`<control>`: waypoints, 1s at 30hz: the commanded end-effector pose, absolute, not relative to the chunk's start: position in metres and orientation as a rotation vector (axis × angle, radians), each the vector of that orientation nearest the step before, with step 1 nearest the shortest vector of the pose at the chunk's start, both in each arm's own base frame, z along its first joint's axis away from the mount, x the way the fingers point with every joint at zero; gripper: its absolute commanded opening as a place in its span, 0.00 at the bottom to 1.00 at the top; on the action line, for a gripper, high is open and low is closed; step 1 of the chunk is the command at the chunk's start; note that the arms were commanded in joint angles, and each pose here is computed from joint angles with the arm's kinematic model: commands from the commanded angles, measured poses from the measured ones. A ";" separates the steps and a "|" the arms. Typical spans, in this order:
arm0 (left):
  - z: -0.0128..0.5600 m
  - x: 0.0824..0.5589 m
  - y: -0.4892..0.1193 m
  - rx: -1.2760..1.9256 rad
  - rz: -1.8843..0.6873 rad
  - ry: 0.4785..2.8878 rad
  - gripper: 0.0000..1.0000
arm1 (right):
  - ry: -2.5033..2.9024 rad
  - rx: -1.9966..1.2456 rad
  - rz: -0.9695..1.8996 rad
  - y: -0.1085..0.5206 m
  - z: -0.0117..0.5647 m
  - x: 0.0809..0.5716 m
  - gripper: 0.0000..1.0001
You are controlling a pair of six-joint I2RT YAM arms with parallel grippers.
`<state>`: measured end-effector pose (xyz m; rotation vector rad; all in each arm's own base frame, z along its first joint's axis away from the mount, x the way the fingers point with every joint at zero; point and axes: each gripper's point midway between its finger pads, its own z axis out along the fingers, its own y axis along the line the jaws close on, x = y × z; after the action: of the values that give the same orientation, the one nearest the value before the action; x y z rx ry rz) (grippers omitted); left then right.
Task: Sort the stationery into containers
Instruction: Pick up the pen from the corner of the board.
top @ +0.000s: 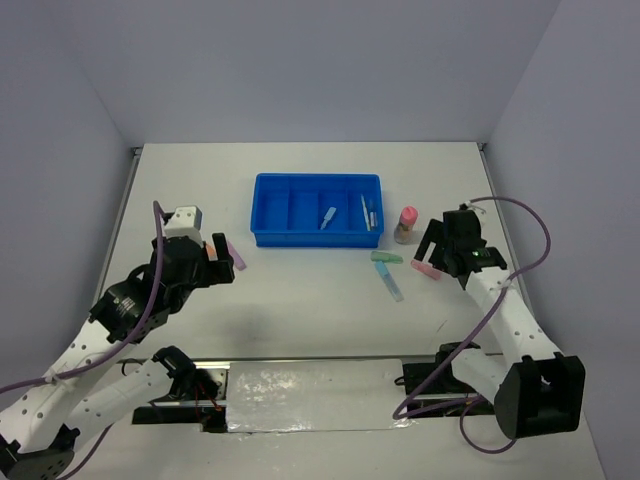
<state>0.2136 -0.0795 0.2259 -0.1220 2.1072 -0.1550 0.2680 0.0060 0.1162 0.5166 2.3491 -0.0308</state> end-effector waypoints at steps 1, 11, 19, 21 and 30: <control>0.231 0.219 -0.085 -0.098 -0.181 2.082 0.99 | 2.275 0.624 0.100 0.006 0.121 0.279 0.94; 0.233 0.217 -0.086 -0.090 -0.200 2.073 0.99 | 2.024 1.313 -0.033 -0.033 0.095 0.269 1.00; 0.234 0.215 -0.085 -0.092 -0.206 2.065 0.99 | 1.741 1.930 -0.118 -0.038 0.090 0.248 0.99; 0.234 0.215 -0.085 -0.094 -0.203 2.067 0.99 | 1.739 1.990 -0.108 -0.032 0.092 0.251 0.97; 0.237 0.214 -0.084 -0.095 -0.212 2.056 0.99 | 1.736 2.221 -0.267 -0.030 0.060 0.261 0.92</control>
<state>0.2124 -0.0838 0.2323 -0.1130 2.0841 -0.2037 0.2659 -0.0228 0.0623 2.1000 1.8242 -0.1822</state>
